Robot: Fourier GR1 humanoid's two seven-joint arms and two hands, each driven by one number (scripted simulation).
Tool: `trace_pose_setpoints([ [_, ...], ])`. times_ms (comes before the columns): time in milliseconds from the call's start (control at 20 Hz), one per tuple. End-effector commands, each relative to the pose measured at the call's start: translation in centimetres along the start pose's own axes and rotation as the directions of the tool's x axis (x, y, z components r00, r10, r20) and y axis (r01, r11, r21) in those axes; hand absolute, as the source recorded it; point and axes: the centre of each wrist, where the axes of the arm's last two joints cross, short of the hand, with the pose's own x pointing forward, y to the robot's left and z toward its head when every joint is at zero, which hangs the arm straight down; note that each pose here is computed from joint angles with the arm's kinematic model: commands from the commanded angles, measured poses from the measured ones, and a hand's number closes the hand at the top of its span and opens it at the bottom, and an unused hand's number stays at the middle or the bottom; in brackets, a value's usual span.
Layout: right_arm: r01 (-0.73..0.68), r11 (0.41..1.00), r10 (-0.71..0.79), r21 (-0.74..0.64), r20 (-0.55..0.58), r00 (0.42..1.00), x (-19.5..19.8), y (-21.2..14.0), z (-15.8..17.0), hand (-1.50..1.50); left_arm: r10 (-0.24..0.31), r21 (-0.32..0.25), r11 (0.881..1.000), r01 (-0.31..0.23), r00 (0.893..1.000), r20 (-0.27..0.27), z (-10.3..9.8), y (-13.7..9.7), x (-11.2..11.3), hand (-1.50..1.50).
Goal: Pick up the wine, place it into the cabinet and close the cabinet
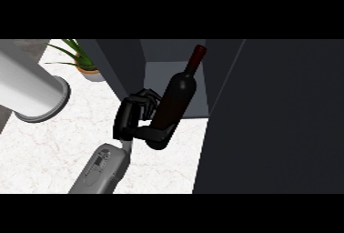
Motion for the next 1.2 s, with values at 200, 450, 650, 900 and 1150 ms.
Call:
trace_pose_setpoints([
  [200, 0.108, 0.993, -0.110, 0.036, 0.035, 0.993, 4.3, -0.7, 2.3, -1.50, 0.006, -0.030, 1.000, -0.006, 1.000, -0.018, -3.0, -1.4, 0.0, 1.50],
  [450, 0.127, 0.992, -0.128, 0.016, 0.044, 0.991, 4.2, -0.4, 2.9, -1.50, 0.036, -0.008, 0.999, -0.036, 0.999, -0.029, -4.7, -0.9, -0.9, 1.50],
  [650, 0.101, 0.994, -0.103, 0.049, 0.043, 0.994, 3.4, -1.2, 1.9, -1.50, 0.019, 0.018, 1.000, -0.018, 0.999, -0.037, -6.6, -2.3, -0.5, 1.50],
  [900, 0.130, 0.991, -0.132, 0.030, 0.048, 0.990, 3.1, -0.4, 2.4, -1.50, -0.002, 0.029, 1.000, 0.003, 0.998, -0.065, -8.0, -2.4, -0.5, 1.50],
  [1150, 0.147, 0.988, -0.149, 0.049, 0.059, 0.987, 2.7, -0.3, 1.9, -1.50, -0.129, 0.032, 0.991, 0.133, 0.985, -0.117, -9.3, -3.4, -0.1, 1.50],
])
